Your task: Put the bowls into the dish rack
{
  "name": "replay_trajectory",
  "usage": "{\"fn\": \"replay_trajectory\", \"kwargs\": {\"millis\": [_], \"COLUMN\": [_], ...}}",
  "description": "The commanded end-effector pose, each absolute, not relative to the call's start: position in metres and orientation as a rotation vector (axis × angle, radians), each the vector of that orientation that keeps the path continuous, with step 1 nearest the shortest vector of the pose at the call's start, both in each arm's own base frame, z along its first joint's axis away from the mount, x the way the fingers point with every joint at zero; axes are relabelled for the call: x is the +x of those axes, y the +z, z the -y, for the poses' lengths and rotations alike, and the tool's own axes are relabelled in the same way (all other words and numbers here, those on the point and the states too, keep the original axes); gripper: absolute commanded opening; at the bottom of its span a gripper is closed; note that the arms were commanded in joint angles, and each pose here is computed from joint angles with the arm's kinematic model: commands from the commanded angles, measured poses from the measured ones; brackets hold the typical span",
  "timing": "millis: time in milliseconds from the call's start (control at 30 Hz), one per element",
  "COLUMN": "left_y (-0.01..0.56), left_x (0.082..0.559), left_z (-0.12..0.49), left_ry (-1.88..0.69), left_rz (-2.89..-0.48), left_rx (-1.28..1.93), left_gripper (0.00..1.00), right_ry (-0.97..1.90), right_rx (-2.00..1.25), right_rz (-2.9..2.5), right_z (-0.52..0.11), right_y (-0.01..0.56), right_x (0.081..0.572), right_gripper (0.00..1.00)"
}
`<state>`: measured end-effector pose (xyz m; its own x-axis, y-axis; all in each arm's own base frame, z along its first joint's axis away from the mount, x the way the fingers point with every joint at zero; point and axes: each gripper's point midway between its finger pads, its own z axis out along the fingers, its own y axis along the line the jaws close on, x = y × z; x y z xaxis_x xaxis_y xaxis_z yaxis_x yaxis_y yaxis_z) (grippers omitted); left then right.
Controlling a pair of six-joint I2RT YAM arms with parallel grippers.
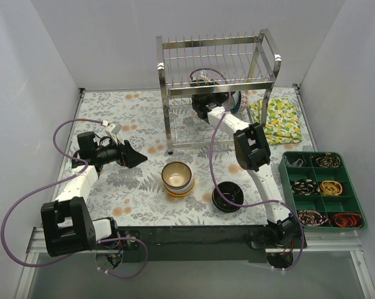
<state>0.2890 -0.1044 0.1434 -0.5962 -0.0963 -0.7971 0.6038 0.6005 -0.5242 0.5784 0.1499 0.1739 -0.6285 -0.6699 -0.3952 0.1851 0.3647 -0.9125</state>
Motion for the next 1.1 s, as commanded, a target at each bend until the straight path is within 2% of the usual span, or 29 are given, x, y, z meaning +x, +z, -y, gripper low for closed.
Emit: {"fn": "replay_trajectory", "kwargs": {"millis": [0,567,1067], "left_y": [0.149,0.151,0.149], "left_x": [0.29,0.286,0.281], "left_z": [0.106,0.107,0.108], "left_ry": [-1.048,-1.051,-1.062], "left_rz": [-1.947,-1.956,-1.959], "left_rx": [0.435,0.409,0.396], "left_gripper": [0.9,0.91,0.92], "right_ry": [-1.373,-1.444,-1.486], "right_rx": [-0.295,-0.338,-0.292], "right_rz": [-1.818,-1.879,-1.891], "right_z": [-0.131,-0.121,-0.118], "right_y": [0.202,0.159,0.146], "right_x": [0.583,0.57,0.563], "right_gripper": [0.01,0.01,0.01]}}
